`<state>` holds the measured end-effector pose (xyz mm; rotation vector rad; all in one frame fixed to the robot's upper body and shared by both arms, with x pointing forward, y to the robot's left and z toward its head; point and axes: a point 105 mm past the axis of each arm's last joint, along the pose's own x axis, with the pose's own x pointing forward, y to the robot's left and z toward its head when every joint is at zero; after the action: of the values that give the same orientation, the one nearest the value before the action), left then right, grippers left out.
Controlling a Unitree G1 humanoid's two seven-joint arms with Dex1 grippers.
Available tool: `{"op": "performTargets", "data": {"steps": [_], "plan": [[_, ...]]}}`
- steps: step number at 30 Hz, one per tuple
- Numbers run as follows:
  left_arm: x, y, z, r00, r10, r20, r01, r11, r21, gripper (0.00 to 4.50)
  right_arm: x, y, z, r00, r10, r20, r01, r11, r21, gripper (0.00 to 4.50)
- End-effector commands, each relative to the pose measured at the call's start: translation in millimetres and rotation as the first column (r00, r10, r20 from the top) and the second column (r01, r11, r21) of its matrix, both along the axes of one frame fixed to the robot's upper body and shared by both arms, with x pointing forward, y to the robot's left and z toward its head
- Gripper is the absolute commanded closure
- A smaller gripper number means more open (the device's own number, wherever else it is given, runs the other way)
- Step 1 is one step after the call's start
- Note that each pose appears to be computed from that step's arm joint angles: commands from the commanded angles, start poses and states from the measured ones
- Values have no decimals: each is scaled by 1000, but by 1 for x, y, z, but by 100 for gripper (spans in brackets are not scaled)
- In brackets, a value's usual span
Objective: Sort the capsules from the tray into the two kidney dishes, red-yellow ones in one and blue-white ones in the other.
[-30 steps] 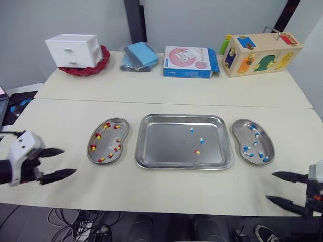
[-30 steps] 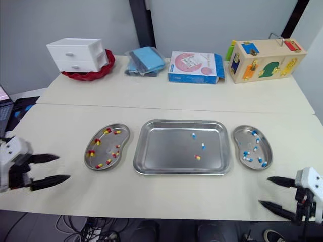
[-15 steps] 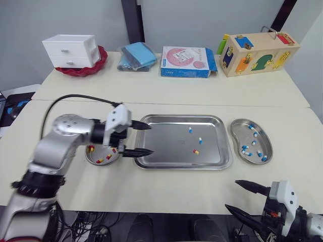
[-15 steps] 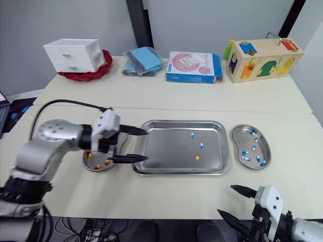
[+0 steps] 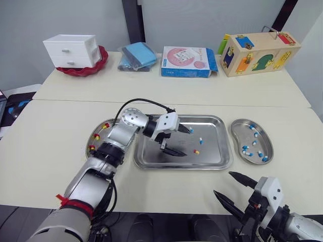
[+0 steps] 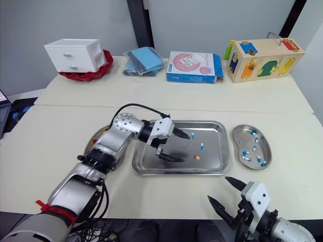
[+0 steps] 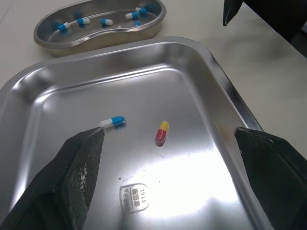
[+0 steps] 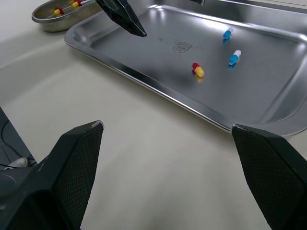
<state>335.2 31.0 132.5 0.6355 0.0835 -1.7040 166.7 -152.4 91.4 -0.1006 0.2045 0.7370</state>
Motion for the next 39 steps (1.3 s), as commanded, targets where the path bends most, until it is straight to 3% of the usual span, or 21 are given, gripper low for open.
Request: {"op": "performTargets", "data": {"steps": [1,4,26,29,36,39], "plan": [[-1,-10,-1,998,-58,34,57,998,21,91,-2,6,8,1000,8,27,-8,1000,-3,0],[-1,-15,-5,997,-71,26,71,997,28,188,-2,7,8,1000,3,25,-3,1000,-4,0],[4,-38,-36,998,-62,22,58,988,145,188,-3,13,10,999,-15,29,16,1000,-3,0],[5,-40,-36,998,-52,24,48,988,147,243,-2,12,11,999,-20,33,20,1000,-6,0],[5,-40,-38,998,-53,22,49,987,152,447,-3,12,11,999,-25,34,26,1000,-6,0],[5,-39,-37,998,-54,20,50,987,150,447,-4,12,10,999,-22,32,23,1000,-6,0]]}}
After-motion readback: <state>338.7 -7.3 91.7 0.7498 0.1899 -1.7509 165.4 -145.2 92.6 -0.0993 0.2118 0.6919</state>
